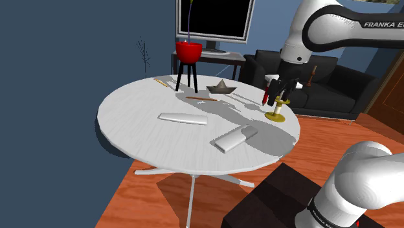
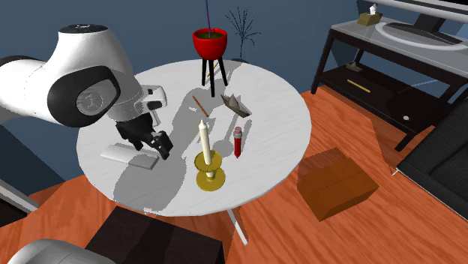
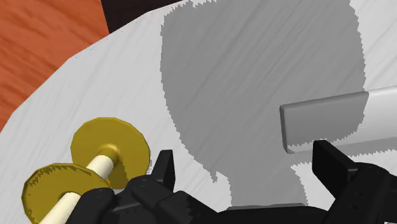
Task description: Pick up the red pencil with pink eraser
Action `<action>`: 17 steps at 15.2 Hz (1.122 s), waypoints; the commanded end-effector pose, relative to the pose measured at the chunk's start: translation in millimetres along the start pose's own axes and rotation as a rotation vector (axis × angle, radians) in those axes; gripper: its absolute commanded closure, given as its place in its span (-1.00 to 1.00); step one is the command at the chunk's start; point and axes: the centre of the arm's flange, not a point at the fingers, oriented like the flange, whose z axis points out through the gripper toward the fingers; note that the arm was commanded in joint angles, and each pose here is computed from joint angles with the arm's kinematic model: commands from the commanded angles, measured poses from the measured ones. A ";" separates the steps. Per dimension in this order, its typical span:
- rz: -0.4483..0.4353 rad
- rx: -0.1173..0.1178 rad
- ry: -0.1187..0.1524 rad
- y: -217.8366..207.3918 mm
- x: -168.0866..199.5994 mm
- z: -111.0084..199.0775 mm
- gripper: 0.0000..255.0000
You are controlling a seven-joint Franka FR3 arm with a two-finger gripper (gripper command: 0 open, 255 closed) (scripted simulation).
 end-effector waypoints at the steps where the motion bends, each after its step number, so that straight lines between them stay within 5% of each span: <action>1: 0.000 0.000 0.000 0.0 0.0 0.0 -1.00; 17: -0.087 0.020 -0.038 164.0 141.0 -19.8 -1.00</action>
